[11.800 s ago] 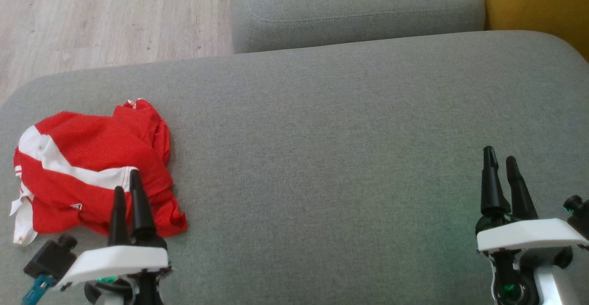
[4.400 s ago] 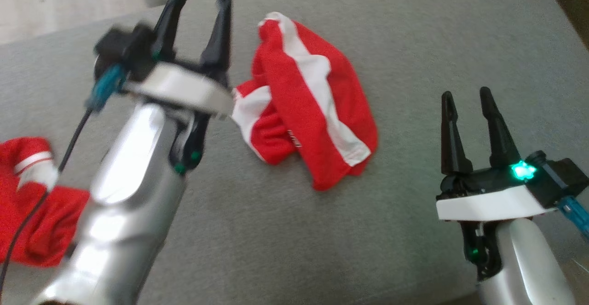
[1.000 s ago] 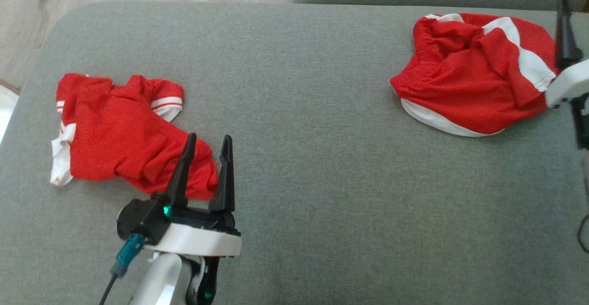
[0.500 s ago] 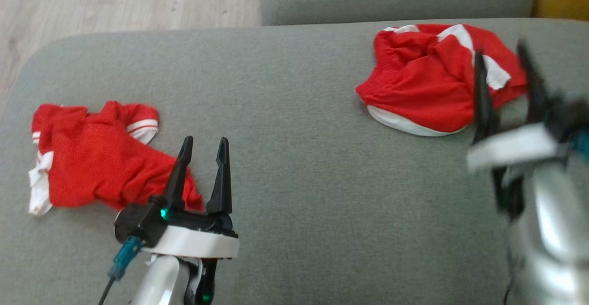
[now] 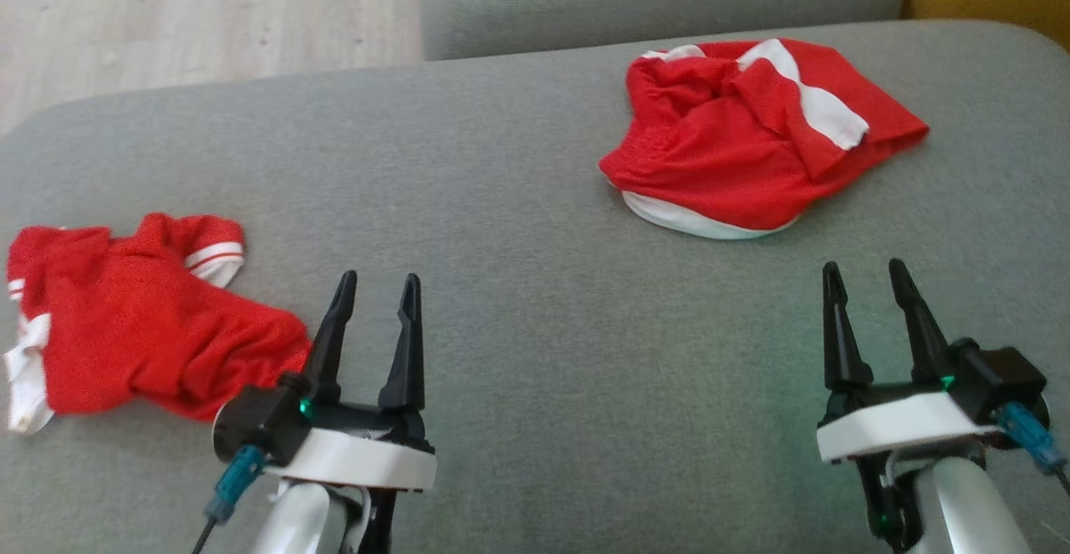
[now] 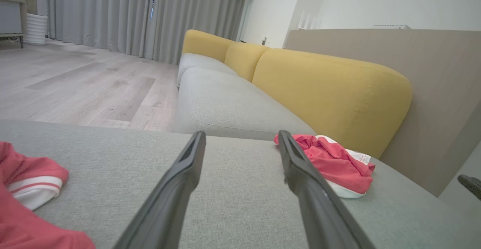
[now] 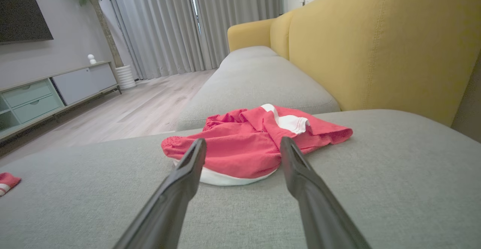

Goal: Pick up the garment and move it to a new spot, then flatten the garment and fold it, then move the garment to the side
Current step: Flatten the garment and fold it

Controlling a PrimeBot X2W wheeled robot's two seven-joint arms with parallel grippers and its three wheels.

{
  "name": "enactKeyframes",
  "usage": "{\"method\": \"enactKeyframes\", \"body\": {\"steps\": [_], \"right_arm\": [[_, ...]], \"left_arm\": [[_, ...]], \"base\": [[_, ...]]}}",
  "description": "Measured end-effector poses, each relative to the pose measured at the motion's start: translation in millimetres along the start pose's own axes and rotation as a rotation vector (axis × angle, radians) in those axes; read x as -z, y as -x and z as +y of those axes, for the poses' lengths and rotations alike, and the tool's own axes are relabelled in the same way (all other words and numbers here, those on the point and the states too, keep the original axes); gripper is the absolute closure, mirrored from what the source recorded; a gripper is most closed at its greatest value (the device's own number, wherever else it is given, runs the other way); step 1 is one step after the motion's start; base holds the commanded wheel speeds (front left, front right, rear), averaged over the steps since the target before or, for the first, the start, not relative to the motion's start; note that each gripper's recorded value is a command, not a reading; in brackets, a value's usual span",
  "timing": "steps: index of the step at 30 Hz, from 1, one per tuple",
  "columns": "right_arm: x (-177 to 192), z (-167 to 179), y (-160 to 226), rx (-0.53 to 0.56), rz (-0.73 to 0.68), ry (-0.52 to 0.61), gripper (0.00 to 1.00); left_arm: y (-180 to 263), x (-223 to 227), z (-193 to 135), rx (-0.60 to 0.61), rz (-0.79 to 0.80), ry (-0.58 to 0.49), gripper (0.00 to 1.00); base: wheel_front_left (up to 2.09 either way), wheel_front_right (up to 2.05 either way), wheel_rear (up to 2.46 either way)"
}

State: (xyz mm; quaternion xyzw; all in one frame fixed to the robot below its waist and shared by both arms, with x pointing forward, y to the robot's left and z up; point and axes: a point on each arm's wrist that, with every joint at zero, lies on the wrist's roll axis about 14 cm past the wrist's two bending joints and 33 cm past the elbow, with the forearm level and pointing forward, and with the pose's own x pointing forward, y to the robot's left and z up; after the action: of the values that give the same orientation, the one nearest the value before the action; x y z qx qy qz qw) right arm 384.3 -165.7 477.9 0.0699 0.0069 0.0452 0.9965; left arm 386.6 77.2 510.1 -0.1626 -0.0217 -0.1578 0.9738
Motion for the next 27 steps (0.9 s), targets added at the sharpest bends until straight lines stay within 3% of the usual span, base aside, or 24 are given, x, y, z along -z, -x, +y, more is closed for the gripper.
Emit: {"method": "enactKeyframes", "body": {"steps": [7, 16, 22, 27], "right_arm": [[-14.4, -7.4, -6.9, 0.019, -0.044, -0.001, 0.00], [-8.7, -35.5, -6.1, 0.102, -0.030, -0.019, 0.00], [-1.0, -51.7, -1.1, 0.152, -0.003, -0.013, 0.00], [-2.6, -63.5, -0.4, 0.187, -0.006, -0.017, 0.00]], "left_arm": [[-22.5, 25.9, -22.6, 0.108, 0.077, -0.037, 0.00], [-109.0, 66.6, -72.7, 0.342, 0.295, -0.190, 0.00], [-140.7, 114.5, -72.4, 0.352, 0.506, -0.266, 0.00], [-162.1, 135.4, -78.0, 0.367, 0.564, -0.275, 0.00]], "base": [[0.00, 0.00, 0.00], [0.00, 0.00, 0.00], [0.00, 0.00, 0.00], [0.00, 0.00, 0.00]]}}
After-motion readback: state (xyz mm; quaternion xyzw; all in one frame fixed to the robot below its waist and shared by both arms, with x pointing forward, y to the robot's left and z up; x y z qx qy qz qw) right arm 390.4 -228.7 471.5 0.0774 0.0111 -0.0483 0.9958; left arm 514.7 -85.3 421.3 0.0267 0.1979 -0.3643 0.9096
